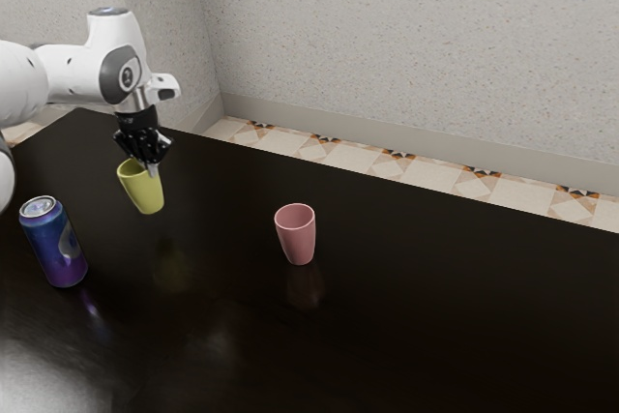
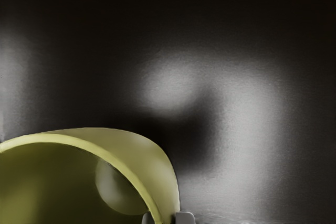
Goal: Place the left cup onto the right cup
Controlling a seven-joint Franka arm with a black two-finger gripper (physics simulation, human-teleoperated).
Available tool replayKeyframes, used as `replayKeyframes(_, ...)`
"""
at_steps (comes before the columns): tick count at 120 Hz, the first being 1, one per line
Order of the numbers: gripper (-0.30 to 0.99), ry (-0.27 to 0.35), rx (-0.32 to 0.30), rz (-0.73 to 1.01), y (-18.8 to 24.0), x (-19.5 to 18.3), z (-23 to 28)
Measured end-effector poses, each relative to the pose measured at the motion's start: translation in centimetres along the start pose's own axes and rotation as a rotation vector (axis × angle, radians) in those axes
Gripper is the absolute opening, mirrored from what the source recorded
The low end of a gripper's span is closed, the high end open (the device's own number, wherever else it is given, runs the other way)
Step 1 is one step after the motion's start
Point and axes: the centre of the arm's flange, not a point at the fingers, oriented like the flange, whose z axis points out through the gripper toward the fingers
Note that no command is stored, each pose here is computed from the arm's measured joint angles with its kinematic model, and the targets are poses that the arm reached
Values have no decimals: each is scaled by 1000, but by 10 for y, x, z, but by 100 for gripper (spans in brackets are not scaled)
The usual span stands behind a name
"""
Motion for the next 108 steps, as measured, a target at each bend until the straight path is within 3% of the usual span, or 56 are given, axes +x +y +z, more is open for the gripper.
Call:
replayKeyframes(49, -9, 93, 5, 157, 86, -29, -106)
replayKeyframes(108, -9, 85, -13, 339, 189, -62, -137)
